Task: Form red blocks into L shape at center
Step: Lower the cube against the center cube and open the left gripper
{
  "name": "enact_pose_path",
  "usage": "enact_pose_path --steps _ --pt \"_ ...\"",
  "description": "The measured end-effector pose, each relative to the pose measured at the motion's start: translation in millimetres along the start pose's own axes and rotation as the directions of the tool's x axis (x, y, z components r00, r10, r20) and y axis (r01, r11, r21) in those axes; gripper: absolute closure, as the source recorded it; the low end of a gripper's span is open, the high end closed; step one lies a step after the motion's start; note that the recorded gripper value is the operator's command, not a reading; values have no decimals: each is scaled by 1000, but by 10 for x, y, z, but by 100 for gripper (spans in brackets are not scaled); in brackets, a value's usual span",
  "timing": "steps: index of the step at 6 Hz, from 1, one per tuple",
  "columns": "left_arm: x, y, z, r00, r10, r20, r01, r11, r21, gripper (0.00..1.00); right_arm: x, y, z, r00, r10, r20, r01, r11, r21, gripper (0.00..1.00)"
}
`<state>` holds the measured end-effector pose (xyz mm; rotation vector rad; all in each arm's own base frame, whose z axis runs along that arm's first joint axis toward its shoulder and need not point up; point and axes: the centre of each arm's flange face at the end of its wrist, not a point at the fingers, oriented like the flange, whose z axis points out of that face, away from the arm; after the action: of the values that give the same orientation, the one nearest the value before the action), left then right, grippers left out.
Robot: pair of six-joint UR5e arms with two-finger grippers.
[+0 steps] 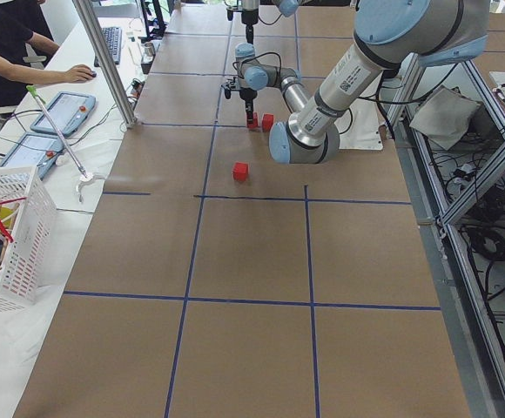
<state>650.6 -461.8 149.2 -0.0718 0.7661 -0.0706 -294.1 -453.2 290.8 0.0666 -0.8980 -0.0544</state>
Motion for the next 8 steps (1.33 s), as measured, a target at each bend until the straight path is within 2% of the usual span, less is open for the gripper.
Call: enact_pose_path --steps 5,6,7,8 --pt "-69 251 38 999 29 -22 -29 1000 -13 100 -2 39 -59 1000 -5 7 5 1000 6 0" --pt "-95 301 65 999 33 -23 -34 999 -15 89 2 49 -67 1000 -5 8 5 1000 7 0" --pt "-94 328 76 999 36 -23 -37 999 -17 10 4 53 -70 1000 -5 8 5 1000 7 0" --pt "-84 363 92 999 40 -23 -41 999 -19 0 5 55 -71 1000 -4 8 4 1000 7 0"
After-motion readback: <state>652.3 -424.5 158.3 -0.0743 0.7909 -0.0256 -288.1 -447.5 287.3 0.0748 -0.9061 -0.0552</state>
